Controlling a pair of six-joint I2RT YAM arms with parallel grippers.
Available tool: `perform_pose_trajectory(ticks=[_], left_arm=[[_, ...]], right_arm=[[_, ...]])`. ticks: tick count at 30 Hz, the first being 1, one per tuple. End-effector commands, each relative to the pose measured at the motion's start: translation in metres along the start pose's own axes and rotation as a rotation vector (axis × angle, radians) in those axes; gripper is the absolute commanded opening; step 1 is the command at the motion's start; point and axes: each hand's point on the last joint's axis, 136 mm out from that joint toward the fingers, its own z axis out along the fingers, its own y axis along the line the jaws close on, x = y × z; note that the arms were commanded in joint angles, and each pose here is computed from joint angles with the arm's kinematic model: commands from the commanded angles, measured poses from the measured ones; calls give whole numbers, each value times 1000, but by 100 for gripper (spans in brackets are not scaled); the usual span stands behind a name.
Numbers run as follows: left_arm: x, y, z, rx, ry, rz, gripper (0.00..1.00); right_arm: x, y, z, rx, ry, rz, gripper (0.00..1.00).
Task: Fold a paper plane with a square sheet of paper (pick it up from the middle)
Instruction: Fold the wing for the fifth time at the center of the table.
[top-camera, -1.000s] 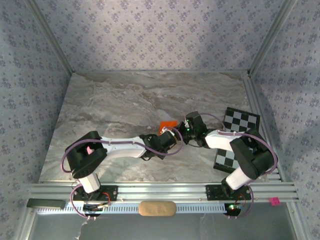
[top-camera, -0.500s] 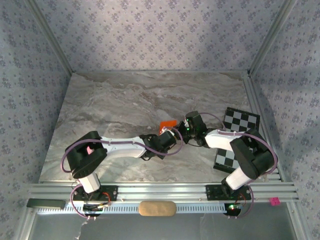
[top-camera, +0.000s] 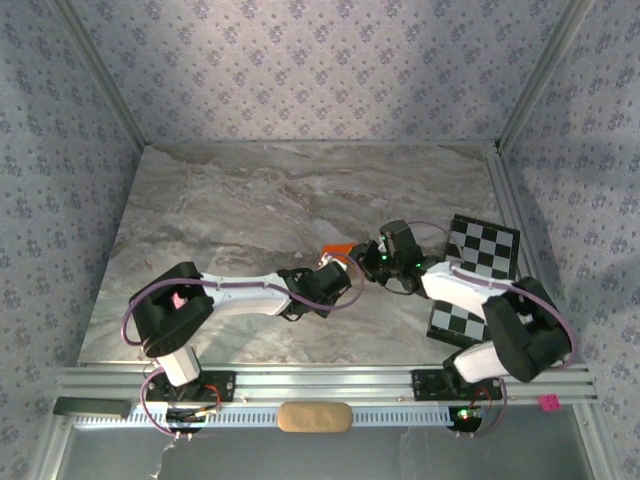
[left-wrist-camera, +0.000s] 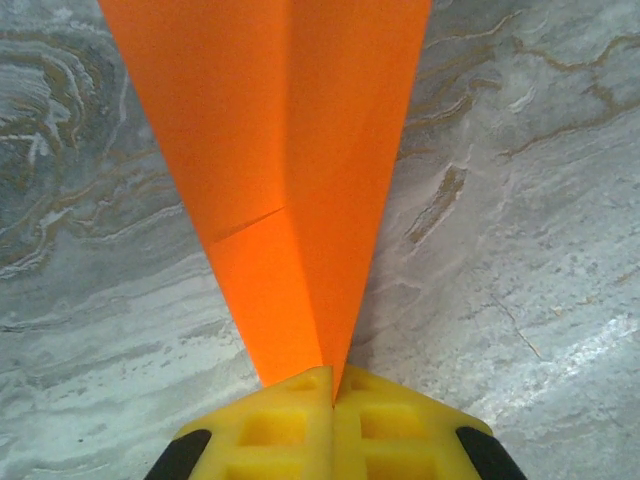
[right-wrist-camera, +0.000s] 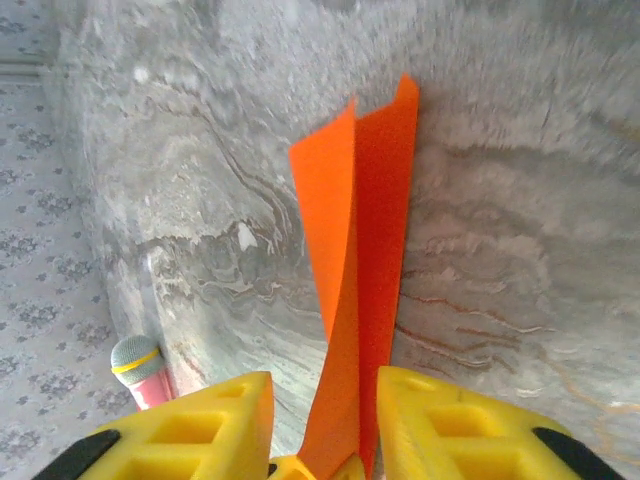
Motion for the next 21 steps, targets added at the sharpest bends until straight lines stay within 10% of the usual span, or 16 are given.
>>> perform_pose_trajectory(ticks=[1, 21], left_arm=[[-9, -1, -7, 96, -35, -96, 0], [-17, -8, -8, 469, -104, -288, 0]], right_arm=[[-8, -20, -17, 85, -64, -30, 36], [-24, -23, -48, 108, -217, -93, 36]])
